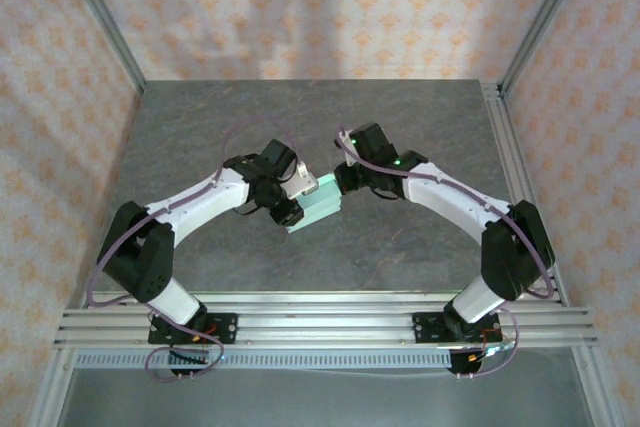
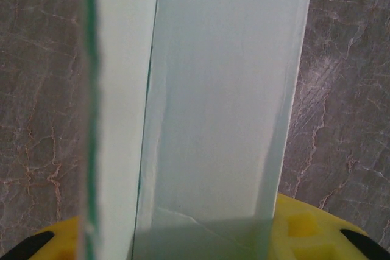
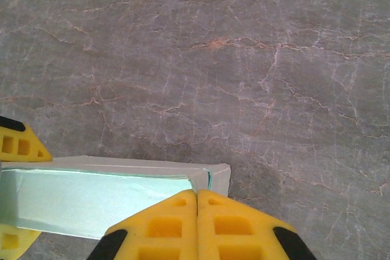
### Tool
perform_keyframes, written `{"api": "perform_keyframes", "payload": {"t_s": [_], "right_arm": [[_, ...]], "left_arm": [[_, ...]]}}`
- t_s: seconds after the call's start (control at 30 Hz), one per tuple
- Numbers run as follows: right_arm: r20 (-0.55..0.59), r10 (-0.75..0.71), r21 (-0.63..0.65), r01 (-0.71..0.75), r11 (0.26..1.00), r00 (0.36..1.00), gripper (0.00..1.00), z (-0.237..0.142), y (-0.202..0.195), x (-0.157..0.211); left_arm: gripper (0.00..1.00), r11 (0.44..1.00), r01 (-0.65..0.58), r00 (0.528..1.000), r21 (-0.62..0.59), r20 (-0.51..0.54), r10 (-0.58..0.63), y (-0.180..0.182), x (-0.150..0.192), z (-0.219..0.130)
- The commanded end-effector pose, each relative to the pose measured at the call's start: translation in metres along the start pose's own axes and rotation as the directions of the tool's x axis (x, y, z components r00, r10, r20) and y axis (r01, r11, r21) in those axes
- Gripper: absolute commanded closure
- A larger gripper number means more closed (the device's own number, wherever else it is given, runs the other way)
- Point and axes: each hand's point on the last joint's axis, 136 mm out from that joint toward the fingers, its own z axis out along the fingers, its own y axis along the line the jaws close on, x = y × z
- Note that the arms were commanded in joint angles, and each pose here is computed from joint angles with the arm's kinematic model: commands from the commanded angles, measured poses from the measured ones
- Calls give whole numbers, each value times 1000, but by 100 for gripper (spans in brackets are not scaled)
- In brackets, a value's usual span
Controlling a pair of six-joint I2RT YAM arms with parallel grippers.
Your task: Fold the paper box
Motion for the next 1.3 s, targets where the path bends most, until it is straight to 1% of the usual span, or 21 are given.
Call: {"api": "perform_keyframes", "payload": {"t_s": [0.0,0.13,0.27,0.47,0.63,0.77,0.93,1.27], "right_arm": [[47,37,66,-40,997,998,100,-11,-7,-5],[50,28,74,-32,997,998,100,-8,-2,0],[38,47,88,-50,995,998,100,-5,-5,7],[27,24,106,-27,994,999,100,-3,-10,18],[18,52,88,-53,995,998,100,1,-8,23],[38,47,83,-50,995,998,100,2,-8,27],[14,38,79,-39,996,999,100,10,-9,35],[73,46,75,-52,996,996,100,-5,-4,11]], "left_arm": [[65,999,3,998,-37,-63,-6,6,9,1],[65,999,2,998,-32,-68,-4,5,9,4],[65,1000,-2,997,-30,-74,-1,4,10,5],[65,1000,-7,996,-29,-87,4,3,13,8],[65,1000,-1,997,-28,-73,-1,3,9,7],[65,1000,-3,997,-25,-74,1,2,9,7],[65,1000,-2,997,-16,-81,1,1,11,7],[64,1000,-8,997,-27,-71,6,2,10,4]]}}
